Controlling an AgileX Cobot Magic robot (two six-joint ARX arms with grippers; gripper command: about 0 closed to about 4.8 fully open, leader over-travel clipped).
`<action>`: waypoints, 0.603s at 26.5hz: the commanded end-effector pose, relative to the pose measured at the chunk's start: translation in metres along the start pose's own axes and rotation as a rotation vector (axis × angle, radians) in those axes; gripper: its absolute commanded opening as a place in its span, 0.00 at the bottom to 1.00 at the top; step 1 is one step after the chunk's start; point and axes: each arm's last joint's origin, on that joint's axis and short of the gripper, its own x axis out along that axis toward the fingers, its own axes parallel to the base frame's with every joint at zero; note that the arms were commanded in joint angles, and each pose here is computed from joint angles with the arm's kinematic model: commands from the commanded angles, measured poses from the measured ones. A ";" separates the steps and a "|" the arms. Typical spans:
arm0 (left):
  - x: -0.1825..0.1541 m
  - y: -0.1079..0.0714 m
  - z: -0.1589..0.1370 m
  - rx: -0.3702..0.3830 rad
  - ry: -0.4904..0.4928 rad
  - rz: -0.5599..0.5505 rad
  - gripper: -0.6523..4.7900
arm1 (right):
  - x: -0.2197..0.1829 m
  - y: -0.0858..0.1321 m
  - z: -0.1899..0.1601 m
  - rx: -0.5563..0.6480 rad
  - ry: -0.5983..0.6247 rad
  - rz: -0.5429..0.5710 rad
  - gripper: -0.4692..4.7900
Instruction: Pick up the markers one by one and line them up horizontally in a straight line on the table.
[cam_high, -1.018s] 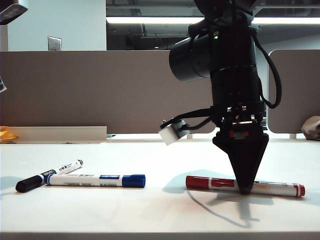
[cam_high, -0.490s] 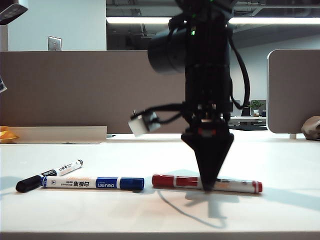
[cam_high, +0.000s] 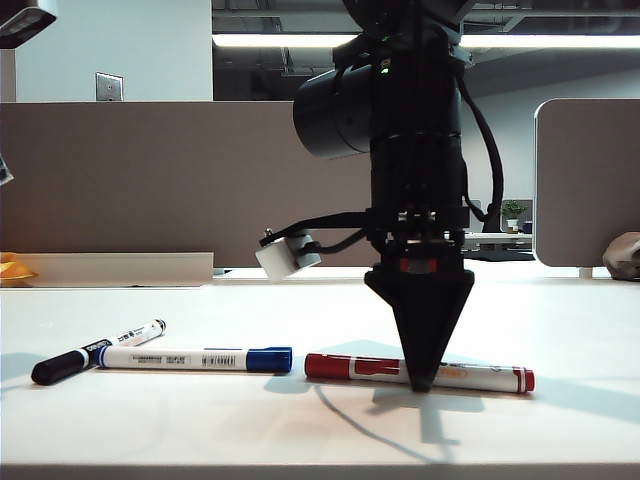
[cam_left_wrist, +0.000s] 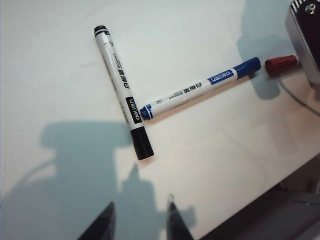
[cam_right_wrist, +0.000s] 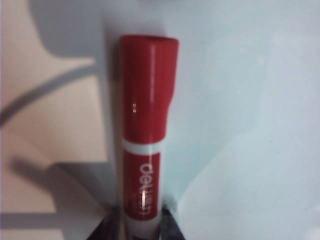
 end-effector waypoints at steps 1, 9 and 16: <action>-0.001 0.000 0.001 0.006 -0.012 0.002 0.36 | 0.001 0.001 0.001 -0.003 -0.011 0.013 0.31; -0.001 0.000 0.001 0.004 -0.008 0.001 0.36 | 0.001 -0.002 0.004 -0.002 -0.035 -0.015 0.40; -0.001 0.000 0.000 0.001 0.004 -0.002 0.36 | 0.001 -0.004 0.005 -0.001 -0.037 -0.042 0.40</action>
